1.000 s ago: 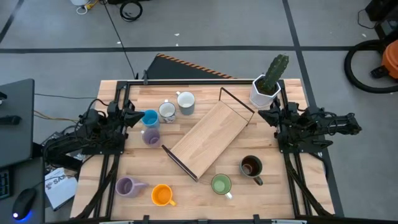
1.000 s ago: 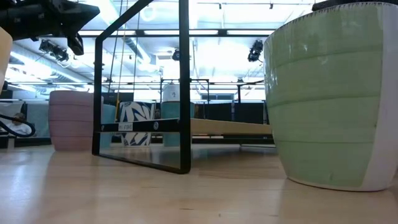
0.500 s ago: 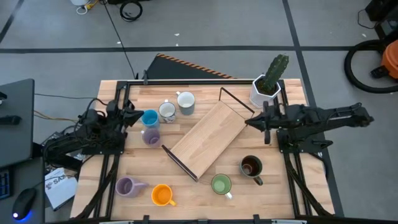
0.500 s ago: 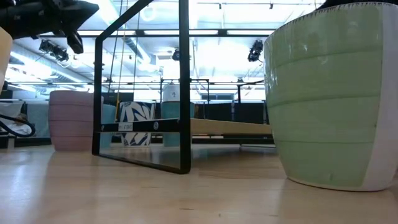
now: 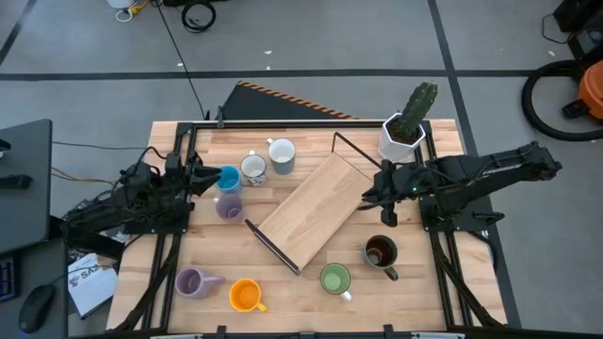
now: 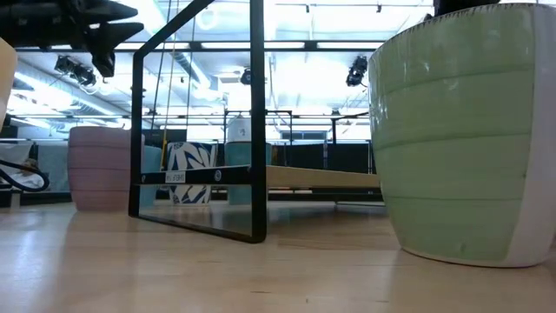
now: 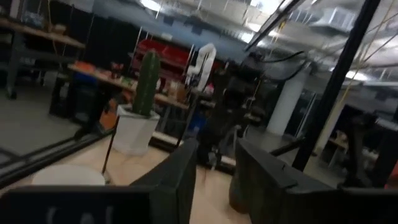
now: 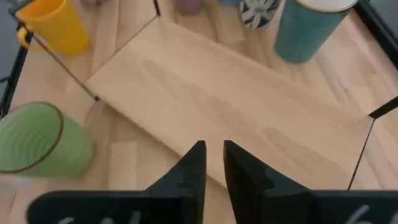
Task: Place coffee mugs
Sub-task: Put the blue brown mug on the shelf
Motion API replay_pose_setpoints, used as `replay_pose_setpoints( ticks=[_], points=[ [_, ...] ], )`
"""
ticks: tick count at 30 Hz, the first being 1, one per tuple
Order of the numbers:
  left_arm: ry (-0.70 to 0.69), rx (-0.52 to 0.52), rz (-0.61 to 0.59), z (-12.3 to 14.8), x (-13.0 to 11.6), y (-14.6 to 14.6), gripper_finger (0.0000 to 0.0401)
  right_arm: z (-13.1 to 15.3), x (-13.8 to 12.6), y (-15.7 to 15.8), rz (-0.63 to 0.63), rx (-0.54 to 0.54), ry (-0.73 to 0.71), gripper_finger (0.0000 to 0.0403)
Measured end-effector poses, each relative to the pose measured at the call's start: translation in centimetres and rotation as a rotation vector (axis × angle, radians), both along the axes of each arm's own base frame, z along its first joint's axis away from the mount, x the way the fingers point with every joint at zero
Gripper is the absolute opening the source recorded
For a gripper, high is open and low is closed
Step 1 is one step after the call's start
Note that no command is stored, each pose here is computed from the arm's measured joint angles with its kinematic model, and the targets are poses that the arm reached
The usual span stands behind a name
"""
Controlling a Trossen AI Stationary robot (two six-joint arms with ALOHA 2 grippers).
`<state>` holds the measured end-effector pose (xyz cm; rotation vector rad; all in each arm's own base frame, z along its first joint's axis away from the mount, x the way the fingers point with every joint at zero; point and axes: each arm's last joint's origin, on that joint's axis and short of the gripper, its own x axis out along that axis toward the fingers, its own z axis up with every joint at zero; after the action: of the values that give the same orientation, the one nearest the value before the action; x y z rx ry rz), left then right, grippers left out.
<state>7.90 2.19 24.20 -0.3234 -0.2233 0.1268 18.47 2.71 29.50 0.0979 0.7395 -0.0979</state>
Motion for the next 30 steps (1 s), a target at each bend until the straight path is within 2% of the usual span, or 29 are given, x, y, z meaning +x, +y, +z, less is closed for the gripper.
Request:
replay_pose_setpoints(
  ticks=[5, 8, 14, 22, 26, 30],
  points=[
    [0.092, -0.025, 0.0, 1.5, 0.6, 0.2, 0.0126, 0.4, 1.2, 1.5, 0.068, -0.023, 0.082, 0.0097],
    [0.158, -0.058, -0.014, 1.9, 1.3, 0.3, 0.0126, 0.3, 1.7, 2.5, 0.115, -0.053, 0.187, 0.0108],
    [0.2, -0.069, -0.057, 3.6, 2.6, 0.1, 0.0126, 0.0, 2.5, 5.3, 0.199, -0.158, 0.384, 0.0117],
    [0.379, -0.074, 0.013, 5.7, 4.0, 0.1, 0.0127, -2.2, 5.6, 8.0, 0.331, -0.187, 0.635, 0.0149],
    [0.429, -0.042, 0.009, 6.5, 5.0, 0.3, 0.0148, -3.4, 6.6, 8.5, 0.357, -0.208, 0.689, 0.0176],
    [0.473, -0.004, 0.007, 7.2, 5.5, 0.4, 0.0182, -4.3, 6.7, 8.7, 0.396, -0.17, 0.766, 0.0198]
  ],
)
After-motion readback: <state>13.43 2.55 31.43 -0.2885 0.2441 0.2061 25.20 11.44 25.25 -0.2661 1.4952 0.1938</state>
